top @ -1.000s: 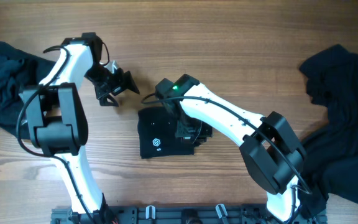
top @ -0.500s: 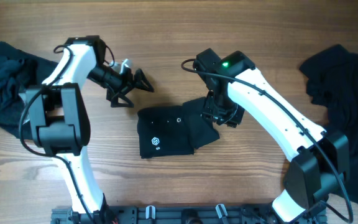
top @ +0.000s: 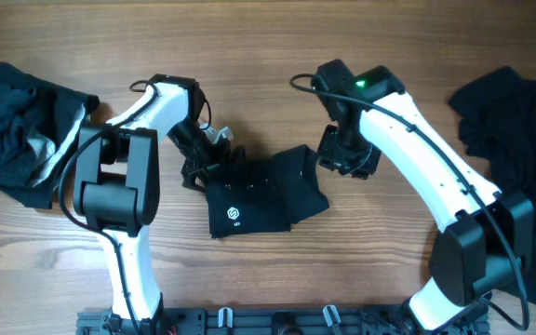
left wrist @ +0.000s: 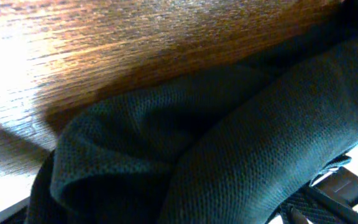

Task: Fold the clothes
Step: 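Carry the folded t-shirt with the left gripper onto the left pile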

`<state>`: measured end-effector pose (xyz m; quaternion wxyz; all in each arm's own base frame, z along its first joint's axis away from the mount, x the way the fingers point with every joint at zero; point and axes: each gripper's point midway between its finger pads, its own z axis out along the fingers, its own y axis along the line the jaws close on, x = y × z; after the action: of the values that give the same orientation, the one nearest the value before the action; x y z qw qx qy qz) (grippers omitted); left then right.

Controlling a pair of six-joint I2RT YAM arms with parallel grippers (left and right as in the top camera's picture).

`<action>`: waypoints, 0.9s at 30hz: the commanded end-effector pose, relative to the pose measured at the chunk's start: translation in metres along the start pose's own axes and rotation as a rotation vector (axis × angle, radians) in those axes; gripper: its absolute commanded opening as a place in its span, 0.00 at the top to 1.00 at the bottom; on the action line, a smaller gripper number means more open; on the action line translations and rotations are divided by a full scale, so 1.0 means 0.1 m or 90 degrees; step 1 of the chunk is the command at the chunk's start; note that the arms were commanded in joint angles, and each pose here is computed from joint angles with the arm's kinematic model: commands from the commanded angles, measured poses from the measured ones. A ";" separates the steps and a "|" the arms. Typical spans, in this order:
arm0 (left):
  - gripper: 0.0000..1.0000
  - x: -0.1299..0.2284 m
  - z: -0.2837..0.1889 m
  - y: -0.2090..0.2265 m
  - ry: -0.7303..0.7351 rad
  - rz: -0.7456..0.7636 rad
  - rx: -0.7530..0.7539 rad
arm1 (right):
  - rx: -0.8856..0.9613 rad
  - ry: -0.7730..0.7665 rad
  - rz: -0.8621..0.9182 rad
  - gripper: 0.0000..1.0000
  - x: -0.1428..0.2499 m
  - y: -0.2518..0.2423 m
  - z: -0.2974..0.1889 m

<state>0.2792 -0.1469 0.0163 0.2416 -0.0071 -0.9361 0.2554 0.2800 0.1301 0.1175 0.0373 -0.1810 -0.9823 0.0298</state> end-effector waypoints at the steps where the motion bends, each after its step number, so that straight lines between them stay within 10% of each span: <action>1: 0.23 0.01 0.08 0.08 0.007 0.001 -0.013 | 0.001 -0.018 -0.002 0.57 -0.13 -0.11 -0.04; 7: 0.96 -0.16 -0.10 -0.06 -0.039 0.071 0.062 | 0.000 -0.016 0.013 0.58 -0.24 -0.23 -0.04; 15: 0.96 -0.82 -1.89 0.50 -0.375 0.051 0.036 | -0.007 -0.021 0.029 0.58 -0.36 -0.33 -0.03; 27: 0.96 -0.59 -3.61 1.25 -0.650 -0.029 -0.095 | -0.007 -0.039 0.033 0.57 -0.43 -0.33 -0.04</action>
<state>0.4787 0.1023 0.1507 -0.1771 0.1153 -0.9622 0.1718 0.3047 0.0897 0.1169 0.0203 -0.2050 -0.9782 0.0247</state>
